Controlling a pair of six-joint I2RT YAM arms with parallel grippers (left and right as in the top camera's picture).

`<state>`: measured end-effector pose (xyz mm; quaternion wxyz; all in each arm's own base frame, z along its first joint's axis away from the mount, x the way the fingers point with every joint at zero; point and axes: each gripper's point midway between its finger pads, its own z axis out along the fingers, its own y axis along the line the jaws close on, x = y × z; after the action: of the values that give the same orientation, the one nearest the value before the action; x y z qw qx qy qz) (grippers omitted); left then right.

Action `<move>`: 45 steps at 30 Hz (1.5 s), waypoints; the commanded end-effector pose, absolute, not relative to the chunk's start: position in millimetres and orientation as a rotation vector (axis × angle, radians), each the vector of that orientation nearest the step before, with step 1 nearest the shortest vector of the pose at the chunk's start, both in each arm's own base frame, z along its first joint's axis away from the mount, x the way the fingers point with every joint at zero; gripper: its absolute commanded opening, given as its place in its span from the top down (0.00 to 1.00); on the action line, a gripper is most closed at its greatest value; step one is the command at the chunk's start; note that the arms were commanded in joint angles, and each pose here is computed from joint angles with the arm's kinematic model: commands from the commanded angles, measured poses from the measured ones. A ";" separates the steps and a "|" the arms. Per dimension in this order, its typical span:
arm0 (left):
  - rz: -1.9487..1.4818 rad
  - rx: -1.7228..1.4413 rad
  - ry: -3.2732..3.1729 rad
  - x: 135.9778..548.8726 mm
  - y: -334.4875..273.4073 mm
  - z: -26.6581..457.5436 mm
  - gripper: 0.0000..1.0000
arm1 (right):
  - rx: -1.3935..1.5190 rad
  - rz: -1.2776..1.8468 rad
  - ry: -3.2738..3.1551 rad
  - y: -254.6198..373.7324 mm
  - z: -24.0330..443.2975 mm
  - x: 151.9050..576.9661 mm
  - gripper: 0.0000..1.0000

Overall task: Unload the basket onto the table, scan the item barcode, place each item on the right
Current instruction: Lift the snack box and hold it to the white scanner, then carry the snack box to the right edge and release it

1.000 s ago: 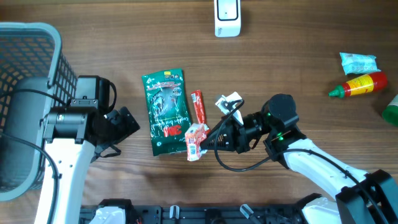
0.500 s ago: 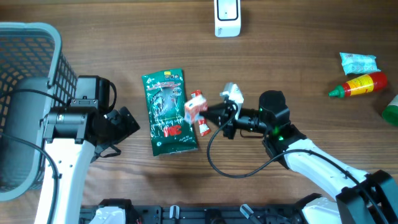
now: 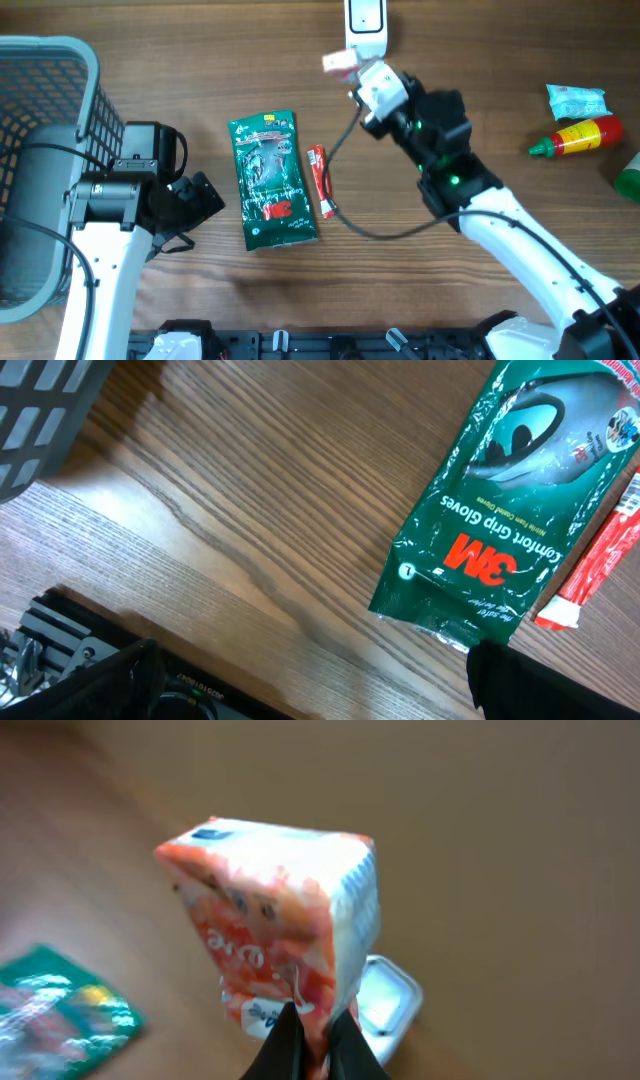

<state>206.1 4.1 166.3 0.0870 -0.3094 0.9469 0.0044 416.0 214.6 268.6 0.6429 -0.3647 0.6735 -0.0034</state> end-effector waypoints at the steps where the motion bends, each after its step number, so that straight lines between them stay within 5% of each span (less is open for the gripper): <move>1: 0.010 -0.910 2.825 206.2 4.7 166.4 0.00 | -0.906 -0.251 1.472 202.3 297.5 447.7 0.96; 8: 0.010 -0.909 2.826 206.2 4.7 166.4 0.00 | -0.948 -0.395 1.583 170.1 268.3 541.0 0.96; 14: 0.010 -0.909 2.826 206.2 4.7 166.4 0.00 | -1.097 -0.466 1.641 179.8 196.6 603.2 0.96; 21: 0.010 -0.909 2.826 206.2 4.7 166.4 0.00 | -1.166 -0.501 1.667 184.5 118.1 627.1 0.96; 29: 0.010 -0.909 2.826 206.2 4.7 166.4 0.00 | -1.132 -0.746 1.606 158.5 135.1 642.9 0.96; 33: 0.010 -0.909 2.826 206.2 4.7 166.4 0.00 | -1.085 -0.826 1.683 109.6 153.0 643.7 0.96; 39: 0.010 -0.909 2.826 206.2 4.7 166.4 0.00 | -0.665 -0.987 1.883 -76.9 229.8 621.4 0.96; 45: 0.010 -0.909 2.826 206.2 4.7 166.4 0.00 | -0.233 -0.871 2.299 -243.5 172.1 538.6 0.96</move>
<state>206.2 4.2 166.3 0.0872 -0.3094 0.9469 0.0045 573.7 -191.5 200.3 0.3514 -0.1996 0.8295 -0.3856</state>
